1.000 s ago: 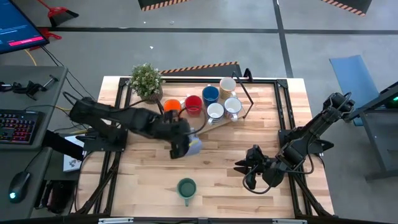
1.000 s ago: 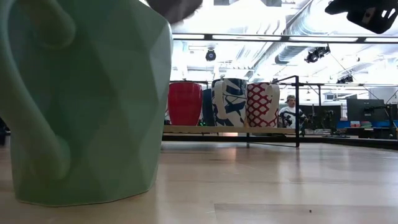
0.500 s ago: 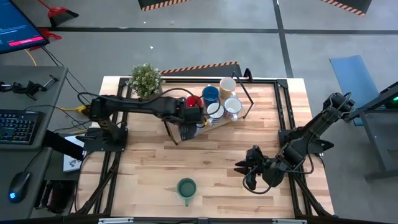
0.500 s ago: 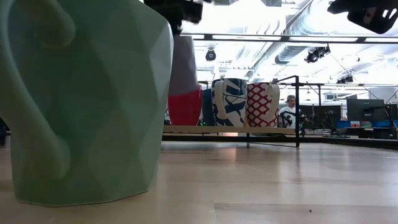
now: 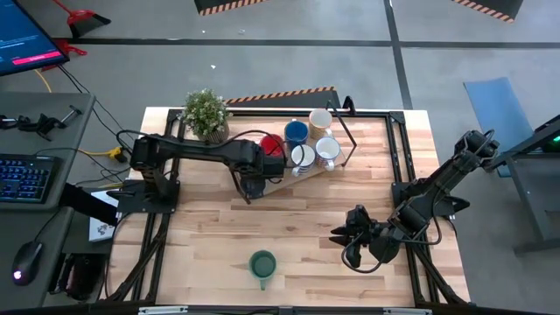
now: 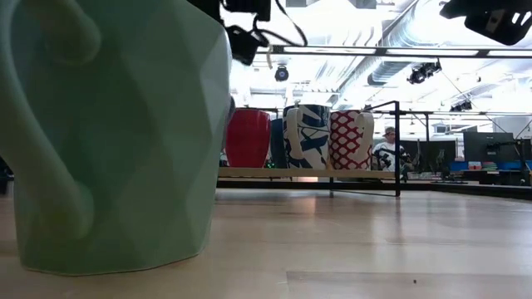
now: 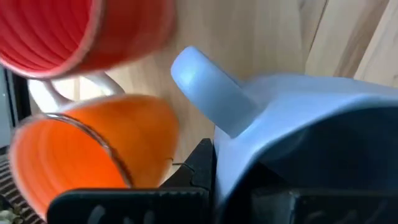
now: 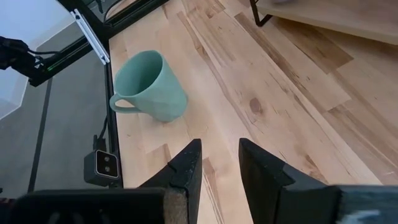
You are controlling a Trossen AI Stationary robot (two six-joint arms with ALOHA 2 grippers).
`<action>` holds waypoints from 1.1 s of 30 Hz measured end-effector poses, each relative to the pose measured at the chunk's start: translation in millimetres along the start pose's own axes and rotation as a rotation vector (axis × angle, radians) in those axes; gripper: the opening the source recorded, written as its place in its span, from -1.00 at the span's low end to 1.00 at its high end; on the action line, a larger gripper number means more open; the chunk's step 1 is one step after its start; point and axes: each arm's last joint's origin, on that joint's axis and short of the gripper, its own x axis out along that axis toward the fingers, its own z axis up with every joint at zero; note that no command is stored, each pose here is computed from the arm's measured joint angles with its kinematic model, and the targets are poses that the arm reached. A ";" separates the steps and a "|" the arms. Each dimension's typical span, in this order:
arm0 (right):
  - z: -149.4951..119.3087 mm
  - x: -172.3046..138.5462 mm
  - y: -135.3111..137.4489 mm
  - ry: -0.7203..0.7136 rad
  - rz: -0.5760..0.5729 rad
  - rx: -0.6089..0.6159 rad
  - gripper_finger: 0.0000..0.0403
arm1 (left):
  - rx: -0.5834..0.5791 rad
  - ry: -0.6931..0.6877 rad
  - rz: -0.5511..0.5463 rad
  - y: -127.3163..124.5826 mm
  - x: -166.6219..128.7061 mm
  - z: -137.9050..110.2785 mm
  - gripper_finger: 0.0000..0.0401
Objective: Place coffee mugs
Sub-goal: Put the purple mug on the shelf
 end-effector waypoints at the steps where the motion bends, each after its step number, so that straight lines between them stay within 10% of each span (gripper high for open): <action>1: 0.0 0.0 0.0 0.000 0.000 0.000 -0.57 | 0.001 0.011 0.001 -0.5 2.6 -1.3 -0.97; 33: -1.3 2.0 2.7 0.013 0.022 0.025 -0.57 | -0.016 0.033 0.033 8.6 7.8 -8.2 -0.70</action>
